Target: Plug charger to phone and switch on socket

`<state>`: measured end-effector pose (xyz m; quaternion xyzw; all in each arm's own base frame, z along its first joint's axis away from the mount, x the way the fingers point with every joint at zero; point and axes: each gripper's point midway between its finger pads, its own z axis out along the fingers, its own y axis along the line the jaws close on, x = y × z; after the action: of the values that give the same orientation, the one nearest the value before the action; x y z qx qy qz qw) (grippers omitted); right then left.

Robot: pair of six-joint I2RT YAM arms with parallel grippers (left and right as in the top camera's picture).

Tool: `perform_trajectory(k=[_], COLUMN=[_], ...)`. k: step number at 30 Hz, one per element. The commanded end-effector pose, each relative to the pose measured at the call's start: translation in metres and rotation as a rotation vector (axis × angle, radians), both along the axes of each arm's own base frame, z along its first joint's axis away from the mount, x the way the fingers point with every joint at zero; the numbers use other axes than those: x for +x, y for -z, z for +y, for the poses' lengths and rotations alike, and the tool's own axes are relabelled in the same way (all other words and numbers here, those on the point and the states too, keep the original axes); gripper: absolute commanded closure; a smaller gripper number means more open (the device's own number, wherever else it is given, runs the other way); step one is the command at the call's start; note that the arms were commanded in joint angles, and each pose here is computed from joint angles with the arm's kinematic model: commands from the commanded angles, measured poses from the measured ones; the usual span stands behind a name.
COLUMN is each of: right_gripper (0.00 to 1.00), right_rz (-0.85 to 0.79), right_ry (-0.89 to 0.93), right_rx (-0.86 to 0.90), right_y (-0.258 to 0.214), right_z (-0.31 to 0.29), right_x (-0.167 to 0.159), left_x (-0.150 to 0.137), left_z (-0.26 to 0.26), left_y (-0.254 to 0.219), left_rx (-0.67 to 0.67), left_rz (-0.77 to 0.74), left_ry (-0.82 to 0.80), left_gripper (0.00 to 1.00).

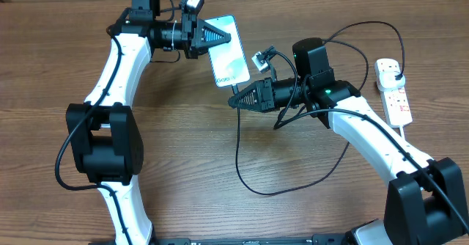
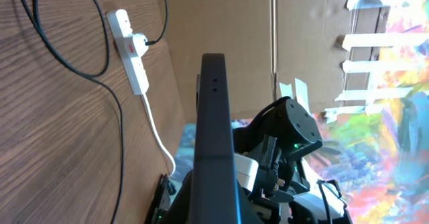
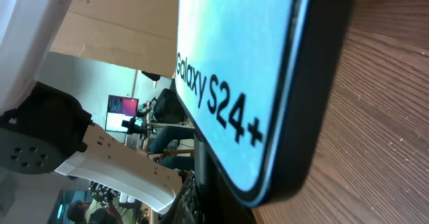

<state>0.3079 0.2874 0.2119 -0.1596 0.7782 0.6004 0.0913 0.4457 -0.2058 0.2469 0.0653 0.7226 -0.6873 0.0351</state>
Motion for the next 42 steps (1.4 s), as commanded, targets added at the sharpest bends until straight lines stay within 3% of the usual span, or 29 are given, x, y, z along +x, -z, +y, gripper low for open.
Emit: perform_trajectory(k=[1, 42], right_gripper=[0.96, 0.96], right_rz=[-0.026, 0.064], right_ry=[0.051, 0.171], right_rx=[-0.012, -0.034], right_y=[0.0, 0.0], right_z=[-0.007, -0.012], right_x=[0.014, 0.033], left_x=[-0.012, -0.032], left_z=[-0.002, -0.025], left_y=[-0.019, -0.015], left_rx=[-0.063, -0.061], left_rz=[-0.006, 0.02], left_ry=[0.049, 0.104], left_gripper=[0.96, 0.96])
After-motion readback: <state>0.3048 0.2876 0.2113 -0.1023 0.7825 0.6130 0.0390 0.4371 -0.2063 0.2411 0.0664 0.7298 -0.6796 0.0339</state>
